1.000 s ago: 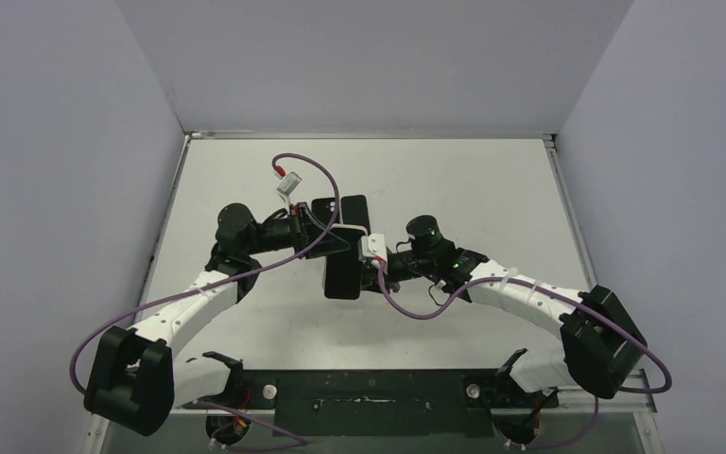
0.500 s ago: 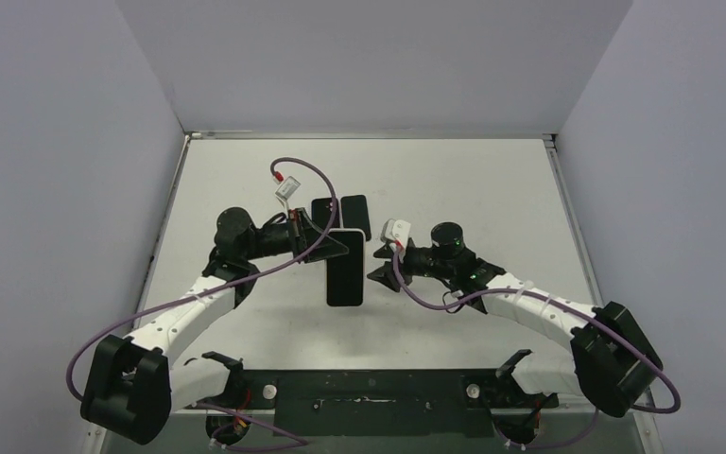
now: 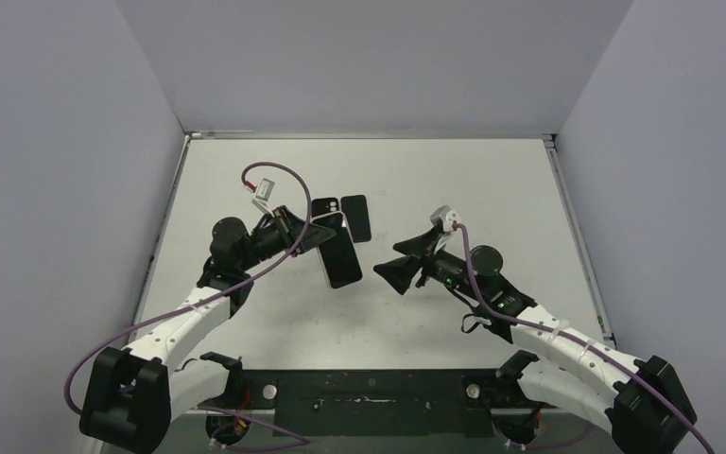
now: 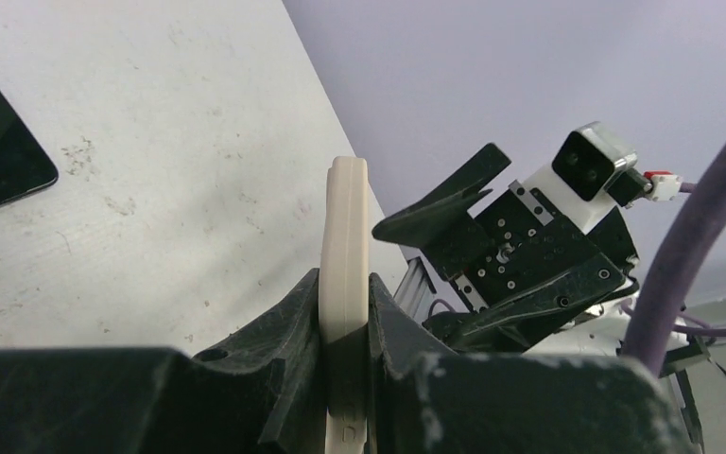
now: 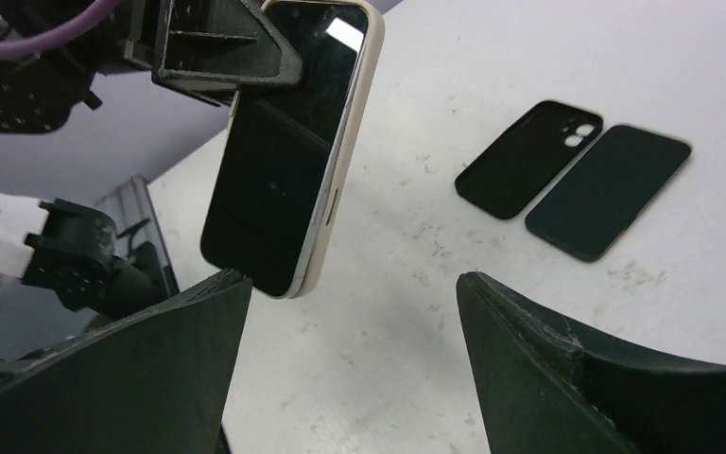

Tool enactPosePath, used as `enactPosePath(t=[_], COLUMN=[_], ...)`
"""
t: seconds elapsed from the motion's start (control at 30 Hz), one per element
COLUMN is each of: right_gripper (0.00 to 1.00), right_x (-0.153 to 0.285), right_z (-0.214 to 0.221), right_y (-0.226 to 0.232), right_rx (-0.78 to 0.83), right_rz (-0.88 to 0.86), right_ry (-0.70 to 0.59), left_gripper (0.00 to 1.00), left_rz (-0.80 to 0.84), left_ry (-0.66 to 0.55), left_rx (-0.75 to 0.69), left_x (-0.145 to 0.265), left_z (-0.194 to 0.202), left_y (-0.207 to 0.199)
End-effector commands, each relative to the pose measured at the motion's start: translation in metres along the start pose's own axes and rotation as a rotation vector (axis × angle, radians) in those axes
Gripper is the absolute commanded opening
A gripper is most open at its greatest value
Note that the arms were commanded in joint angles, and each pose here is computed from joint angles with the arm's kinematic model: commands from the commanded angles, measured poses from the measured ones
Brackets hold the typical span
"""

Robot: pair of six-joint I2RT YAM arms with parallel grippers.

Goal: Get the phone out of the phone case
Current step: Remove the phone case from the phone.

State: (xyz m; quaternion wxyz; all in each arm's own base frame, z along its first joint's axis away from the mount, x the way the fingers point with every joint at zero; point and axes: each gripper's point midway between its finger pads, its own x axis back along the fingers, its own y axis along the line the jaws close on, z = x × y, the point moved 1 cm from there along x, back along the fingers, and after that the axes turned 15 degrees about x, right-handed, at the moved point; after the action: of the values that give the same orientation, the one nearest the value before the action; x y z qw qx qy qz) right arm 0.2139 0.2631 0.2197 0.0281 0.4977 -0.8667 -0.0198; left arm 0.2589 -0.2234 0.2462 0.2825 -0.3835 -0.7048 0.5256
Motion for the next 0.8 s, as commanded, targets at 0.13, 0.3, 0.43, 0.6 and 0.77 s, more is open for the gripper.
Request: enactPosePath(t=[0.13, 0.3, 0.43, 0.6, 0.77], right_gripper=[0.78, 0.74, 0.69, 0.62, 0.57], right_x=[-0.003, -0.012, -0.021, -0.026, -0.023], right_z=[-0.006, -0.013, -0.016, -0.017, -0.023], right_y=[0.015, 0.039, 0.052, 0.053, 0.051], right_rx=[-0.427, -0.489, -0.492, -0.518, -0.525], right_rz=[0.016, -0.074, -0.107, -0.105, -0.092], right_ry=[-0.083, -0.087, -0.08, -0.104, -0.134], left_gripper=[0.0, 0.0, 0.0, 0.0, 0.0], left_rz=[0.103, 0.112, 0.131, 0.166, 0.187], left_ry=[-0.151, -0.17, -0.162, -0.15, -0.135], left_rx=[0.005, 0.032, 0.038, 0.045, 0.048], left_x=[0.002, 0.002, 0.002, 0.003, 0.004], left_z=[-0.024, -0.025, -0.022, -0.02, -0.016], left_y=[-0.026, -0.023, -0.027, -0.035, -0.04])
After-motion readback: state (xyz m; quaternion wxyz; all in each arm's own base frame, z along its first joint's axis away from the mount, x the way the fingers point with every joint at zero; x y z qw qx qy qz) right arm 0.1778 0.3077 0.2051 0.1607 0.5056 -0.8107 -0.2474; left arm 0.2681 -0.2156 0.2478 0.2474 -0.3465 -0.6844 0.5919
